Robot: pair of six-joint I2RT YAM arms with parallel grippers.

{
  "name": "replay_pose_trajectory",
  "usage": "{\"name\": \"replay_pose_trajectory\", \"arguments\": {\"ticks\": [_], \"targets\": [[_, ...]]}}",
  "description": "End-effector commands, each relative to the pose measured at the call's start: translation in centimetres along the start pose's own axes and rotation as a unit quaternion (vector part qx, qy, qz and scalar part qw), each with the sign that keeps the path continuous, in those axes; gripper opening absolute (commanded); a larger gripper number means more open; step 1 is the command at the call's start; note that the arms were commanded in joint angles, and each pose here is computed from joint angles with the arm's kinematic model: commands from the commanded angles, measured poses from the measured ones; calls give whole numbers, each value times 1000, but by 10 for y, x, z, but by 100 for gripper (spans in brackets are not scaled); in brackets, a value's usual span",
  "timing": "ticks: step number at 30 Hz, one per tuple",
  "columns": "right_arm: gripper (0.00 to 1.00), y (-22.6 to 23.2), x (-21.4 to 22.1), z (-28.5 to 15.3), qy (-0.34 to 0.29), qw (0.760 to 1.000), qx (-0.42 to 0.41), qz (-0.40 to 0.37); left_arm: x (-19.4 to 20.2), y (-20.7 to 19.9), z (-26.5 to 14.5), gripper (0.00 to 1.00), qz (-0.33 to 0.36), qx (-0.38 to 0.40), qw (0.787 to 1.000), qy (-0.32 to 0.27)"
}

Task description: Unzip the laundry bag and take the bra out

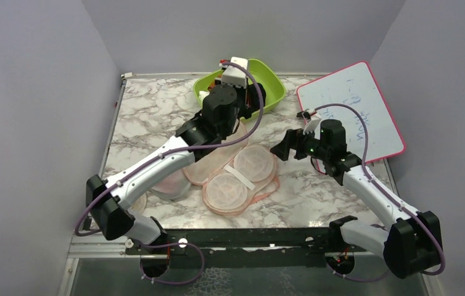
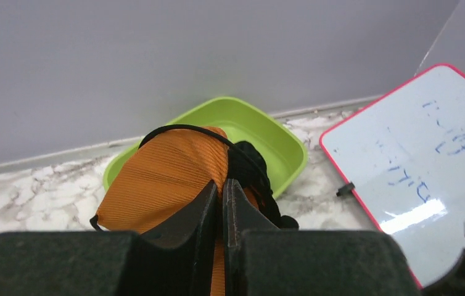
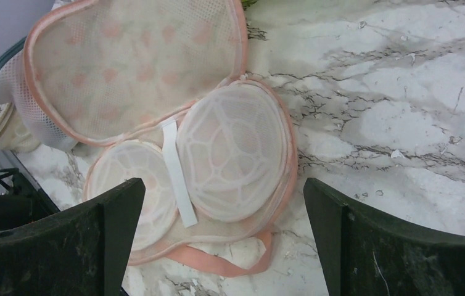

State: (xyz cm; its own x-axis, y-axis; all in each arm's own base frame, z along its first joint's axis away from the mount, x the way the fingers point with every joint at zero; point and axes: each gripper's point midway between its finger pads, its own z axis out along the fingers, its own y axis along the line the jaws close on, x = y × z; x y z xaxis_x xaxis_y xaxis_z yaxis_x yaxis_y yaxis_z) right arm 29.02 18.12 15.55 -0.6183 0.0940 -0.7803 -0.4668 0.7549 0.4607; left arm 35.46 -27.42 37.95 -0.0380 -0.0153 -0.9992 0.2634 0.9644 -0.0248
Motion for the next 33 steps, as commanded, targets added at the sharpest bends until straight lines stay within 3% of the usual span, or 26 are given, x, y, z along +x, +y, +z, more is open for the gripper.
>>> {"name": "replay_pose_trajectory", "arguments": {"ticks": [1, 6, 19, 25, 26, 28, 29, 32, 33], "targets": [[100, 0, -13, -10, -14, 1000, 18, -11, -33, 8, 32, 0, 6, -43, 998, -51], [100, 2, -13, -14, -15, 1000, 18, -11, -45, 6, 73, 0, 3, -44, 995, -87], [100, -2, -8, -24, -15, 999, 38, -14, -9, -20, 212, 0, 1, 20, 994, -104], [100, -2, -4, -25, -10, 999, 38, -8, 45, -9, 266, 0, -11, 39, 995, -93], [100, -1, -4, -26, -8, 999, 37, -8, 57, -3, 272, 3, -10, 45, 996, -79], [100, 1, -5, -27, -8, 999, 34, -7, 85, 6, 278, 37, 8, 61, 997, -51], [100, 2, -5, -27, -9, 999, 33, -7, 98, 15, 278, 48, 14, 48, 998, -30], [100, 2, -7, -27, -11, 999, 32, -9, 127, 36, 263, 64, 32, 39, 998, 49], [100, 2, -7, -26, -12, 999, 31, -10, 127, 40, 253, 74, 35, 44, 996, 68]]}}
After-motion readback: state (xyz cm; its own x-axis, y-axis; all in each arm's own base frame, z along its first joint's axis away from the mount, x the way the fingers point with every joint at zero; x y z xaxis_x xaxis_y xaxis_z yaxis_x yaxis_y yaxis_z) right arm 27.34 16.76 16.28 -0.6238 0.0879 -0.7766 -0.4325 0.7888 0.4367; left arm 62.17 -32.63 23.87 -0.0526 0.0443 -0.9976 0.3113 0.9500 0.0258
